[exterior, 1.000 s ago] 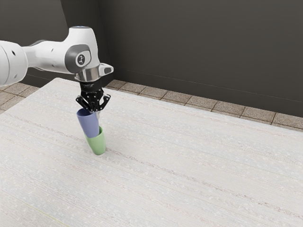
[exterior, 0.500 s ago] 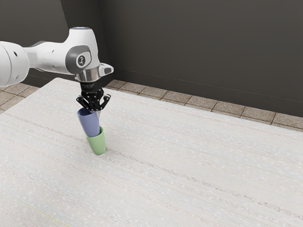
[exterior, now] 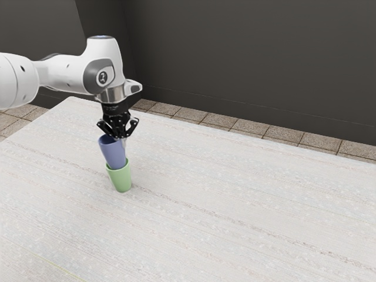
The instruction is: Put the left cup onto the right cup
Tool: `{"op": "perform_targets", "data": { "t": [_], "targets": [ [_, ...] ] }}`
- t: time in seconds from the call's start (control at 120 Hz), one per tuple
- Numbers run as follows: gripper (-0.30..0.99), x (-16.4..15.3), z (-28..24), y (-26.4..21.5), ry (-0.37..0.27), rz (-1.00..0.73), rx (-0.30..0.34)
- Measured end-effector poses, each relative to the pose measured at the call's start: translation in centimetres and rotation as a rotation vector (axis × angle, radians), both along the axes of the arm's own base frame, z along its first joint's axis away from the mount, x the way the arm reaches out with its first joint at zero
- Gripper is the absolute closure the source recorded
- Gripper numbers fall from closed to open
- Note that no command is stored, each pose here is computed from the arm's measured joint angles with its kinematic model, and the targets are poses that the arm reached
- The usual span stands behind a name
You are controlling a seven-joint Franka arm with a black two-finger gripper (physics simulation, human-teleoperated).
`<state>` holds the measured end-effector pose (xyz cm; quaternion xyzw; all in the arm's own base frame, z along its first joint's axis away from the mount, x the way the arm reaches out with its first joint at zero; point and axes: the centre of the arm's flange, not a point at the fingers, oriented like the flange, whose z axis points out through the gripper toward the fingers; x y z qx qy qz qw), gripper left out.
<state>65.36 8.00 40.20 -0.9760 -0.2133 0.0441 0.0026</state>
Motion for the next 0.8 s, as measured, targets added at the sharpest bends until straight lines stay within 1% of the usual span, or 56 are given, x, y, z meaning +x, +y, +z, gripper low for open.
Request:
{"op": "perform_targets", "data": {
  "t": [0.142,0.325,0.392,0.467,0.608,0.8],
  "targets": [
    [0.78,0.1,-0.2,0.0,-0.004,-0.001,-0.001],
    [0.38,0.2,-0.1,-0.1,-0.016,0.002,-0.011],
    [0.28,0.2,0.1,-0.1,-0.02,0.002,-0.012],
    [0.2,0.2,0.2,-0.1,-0.024,0.003,-0.013],
    [0.1,0.1,0.9,-0.1,-0.035,0.003,-0.013],
    [0.04,-0.5,2.8,-0.5,-0.057,-0.001,-0.007]
  ]
}}
